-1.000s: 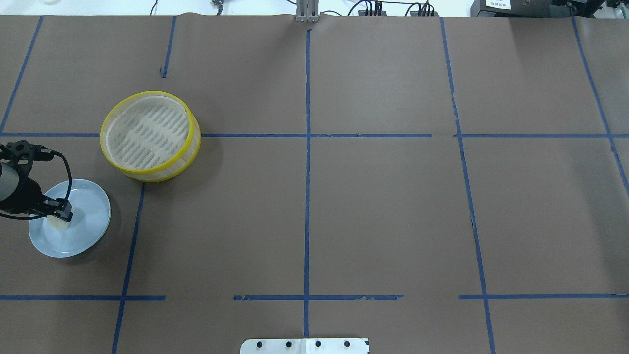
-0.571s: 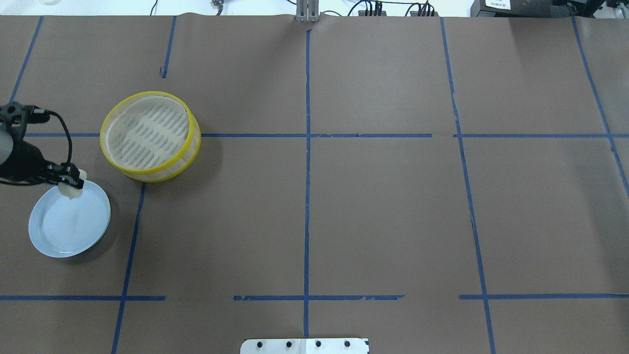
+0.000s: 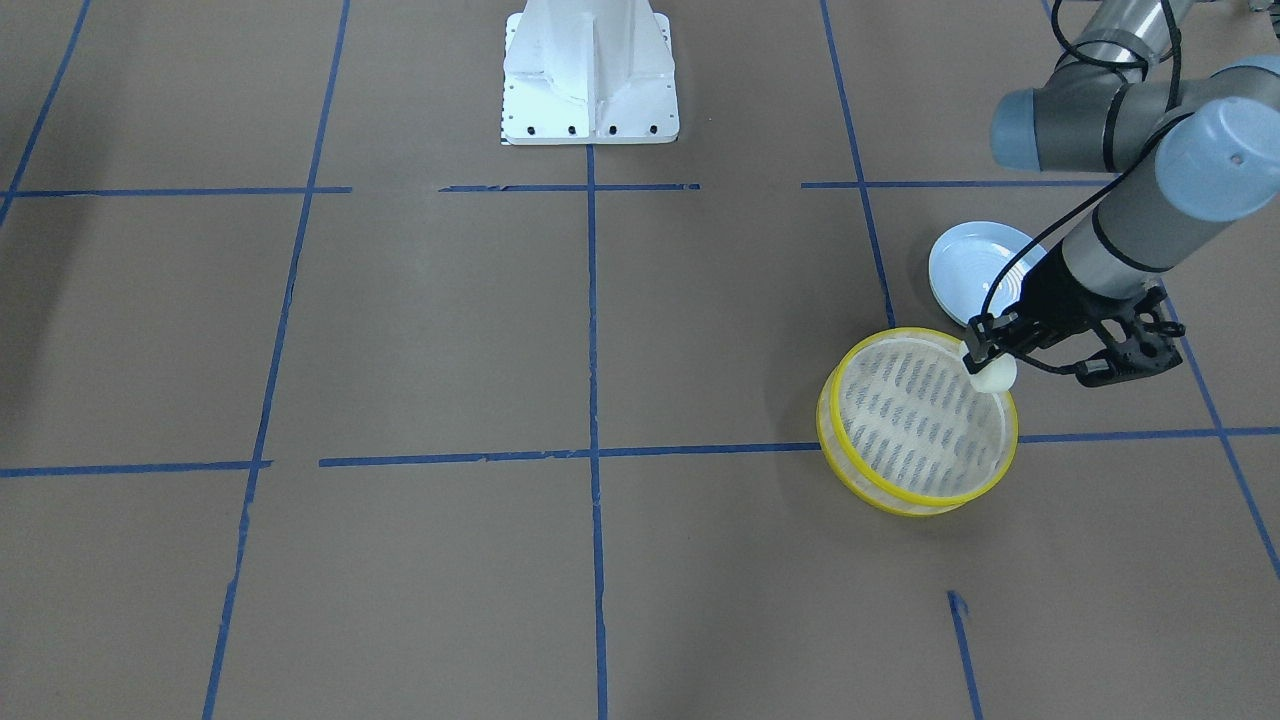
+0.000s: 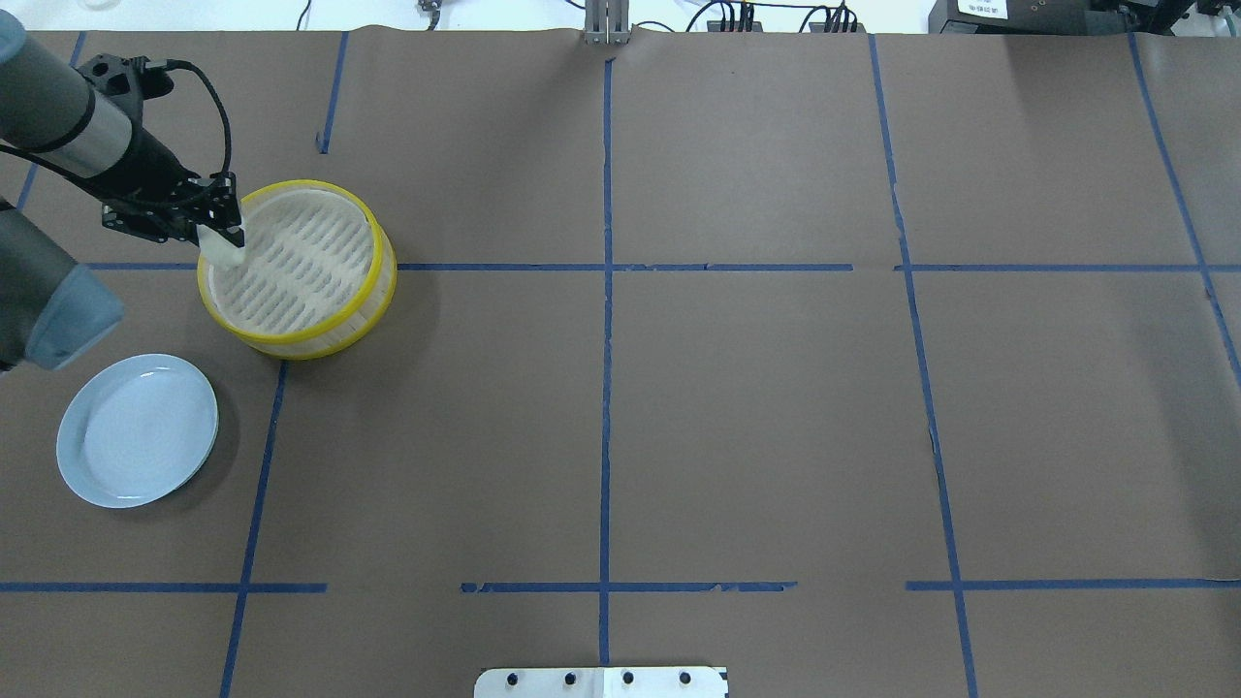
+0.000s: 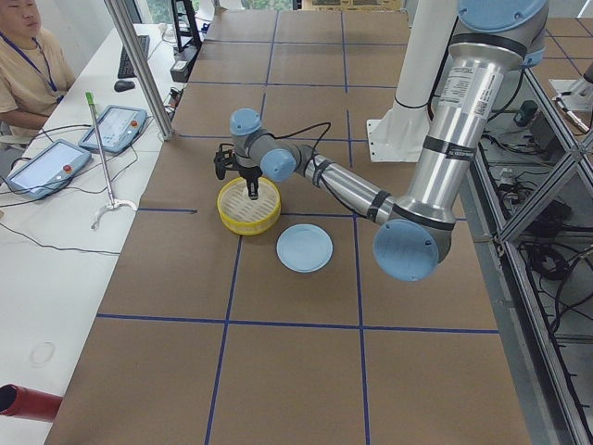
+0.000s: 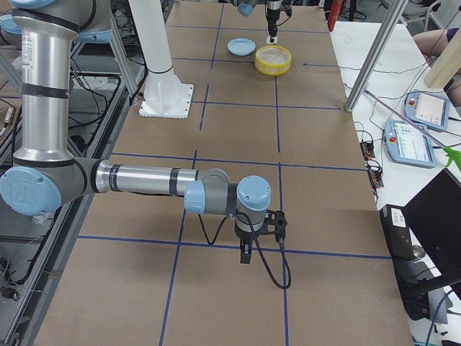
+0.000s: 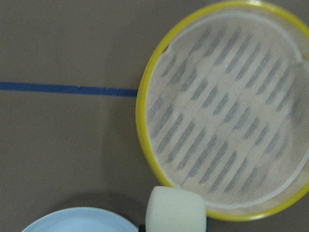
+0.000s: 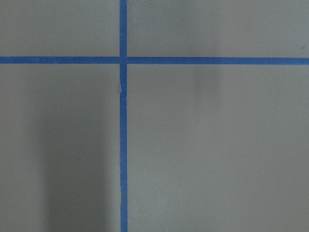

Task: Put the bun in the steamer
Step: 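Lift the bun with the left gripper and carry it over the yellow steamer, then lower the bun into the steamer and open the left gripper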

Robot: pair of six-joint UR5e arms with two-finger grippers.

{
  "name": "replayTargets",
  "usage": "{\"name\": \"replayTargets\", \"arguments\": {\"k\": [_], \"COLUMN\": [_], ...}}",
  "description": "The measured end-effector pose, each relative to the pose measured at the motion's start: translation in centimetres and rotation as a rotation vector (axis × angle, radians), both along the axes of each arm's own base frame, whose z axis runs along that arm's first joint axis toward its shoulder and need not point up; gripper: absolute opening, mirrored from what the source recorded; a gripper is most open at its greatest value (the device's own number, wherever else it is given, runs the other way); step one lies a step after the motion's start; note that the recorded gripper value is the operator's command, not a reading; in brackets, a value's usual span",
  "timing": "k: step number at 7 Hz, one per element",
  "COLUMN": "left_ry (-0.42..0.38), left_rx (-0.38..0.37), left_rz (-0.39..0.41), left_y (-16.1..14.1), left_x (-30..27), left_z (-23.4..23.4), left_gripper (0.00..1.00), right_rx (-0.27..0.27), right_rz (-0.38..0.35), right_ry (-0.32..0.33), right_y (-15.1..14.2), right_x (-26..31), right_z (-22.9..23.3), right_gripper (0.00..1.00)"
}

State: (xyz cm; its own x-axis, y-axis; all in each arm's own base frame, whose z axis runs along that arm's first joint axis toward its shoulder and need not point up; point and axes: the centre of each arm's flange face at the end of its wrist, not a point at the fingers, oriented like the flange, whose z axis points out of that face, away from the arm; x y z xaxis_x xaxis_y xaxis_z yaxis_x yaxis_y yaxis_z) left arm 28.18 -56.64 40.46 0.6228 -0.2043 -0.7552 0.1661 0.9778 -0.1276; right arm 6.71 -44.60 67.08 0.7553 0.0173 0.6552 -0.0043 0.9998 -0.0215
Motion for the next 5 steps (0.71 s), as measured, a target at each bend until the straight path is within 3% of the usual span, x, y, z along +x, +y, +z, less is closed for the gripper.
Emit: {"name": "replayTargets", "arguments": {"k": [2, 5], "left_ry": [-0.039, -0.035], "left_rx": [-0.032, -0.015], "left_rz": [0.001, 0.003], "left_y": [0.9, 1.0], "left_x": [5.6, 8.4], "left_z": [1.7, 2.2], "left_gripper": [0.38, 0.38], "right_rx": [0.000, 0.000], "right_rz": [0.000, 0.000], "right_ry": [0.000, 0.000], "right_y": [0.0, 0.0], "right_x": [0.0, 0.0], "right_z": [0.0, 0.0], "right_gripper": [1.00, 1.00]}}
